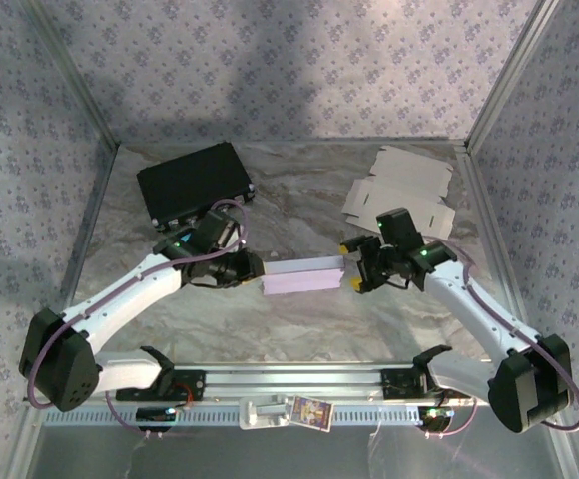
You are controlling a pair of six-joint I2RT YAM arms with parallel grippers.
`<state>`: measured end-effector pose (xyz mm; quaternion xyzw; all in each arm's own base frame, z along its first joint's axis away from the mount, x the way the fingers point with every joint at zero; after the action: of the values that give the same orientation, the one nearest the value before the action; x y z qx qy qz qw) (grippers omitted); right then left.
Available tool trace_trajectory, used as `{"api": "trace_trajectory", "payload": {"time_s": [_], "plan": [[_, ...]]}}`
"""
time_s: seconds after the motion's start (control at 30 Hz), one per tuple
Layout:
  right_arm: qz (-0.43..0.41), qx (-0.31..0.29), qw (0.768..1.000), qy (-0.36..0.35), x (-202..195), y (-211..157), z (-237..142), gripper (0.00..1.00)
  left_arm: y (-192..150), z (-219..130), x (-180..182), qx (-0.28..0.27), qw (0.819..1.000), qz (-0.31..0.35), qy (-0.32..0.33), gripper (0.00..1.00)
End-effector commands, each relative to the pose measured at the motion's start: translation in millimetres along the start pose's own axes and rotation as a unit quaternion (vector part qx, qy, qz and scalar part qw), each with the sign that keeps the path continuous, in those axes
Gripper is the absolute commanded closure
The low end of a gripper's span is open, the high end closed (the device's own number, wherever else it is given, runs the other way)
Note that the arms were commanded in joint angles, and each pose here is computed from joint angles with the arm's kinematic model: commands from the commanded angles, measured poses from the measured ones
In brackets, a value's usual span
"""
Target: Fold the paper box
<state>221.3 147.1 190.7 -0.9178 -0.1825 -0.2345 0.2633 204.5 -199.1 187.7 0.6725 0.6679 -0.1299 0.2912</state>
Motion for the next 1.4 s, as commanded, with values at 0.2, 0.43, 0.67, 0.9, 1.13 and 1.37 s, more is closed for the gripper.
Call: {"api": "trace_trajectory", "payload": {"time_s": [0.2,0.43,0.67,0.9,1.13,1.37], "plan": [[-0.007,0.009,0.999,-0.053,-20,7,1,0.26,-45,13,21,0.038,0.995,0.027,0.084,0.76],[-0.044,0.028,0.99,-0.129,-64,20,-2,0.26,-67,30,35,0.067,0.993,0.013,0.094,0.76],[-0.158,-0.017,0.976,-0.146,-53,40,-1,0.3,-52,28,31,0.049,0.994,-0.009,0.099,0.69],[-0.314,0.065,0.936,-0.147,-48,21,47,0.35,-5,-5,14,-0.033,0.996,-0.047,0.067,0.66],[-0.366,0.115,0.906,-0.179,-60,7,74,0.35,18,-50,-2,-0.104,0.994,-0.035,0.03,0.65],[-0.416,0.148,0.876,-0.195,-44,-35,128,0.46,13,-91,6,-0.149,0.987,-0.04,0.035,0.66]]}}
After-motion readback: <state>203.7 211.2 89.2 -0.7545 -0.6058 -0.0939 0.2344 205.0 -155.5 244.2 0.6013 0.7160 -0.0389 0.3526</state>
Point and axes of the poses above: each hand's point on the last joint's axis, 136 mm out from that joint toward the fingers, its own z axis out along the fingers, its own x axis along the line the jaws close on, y = z × x, the point moved 6 cm from there along -z, back along the fingers, and after that the axes turned 7 degrees about z, right-handed, at the moved point
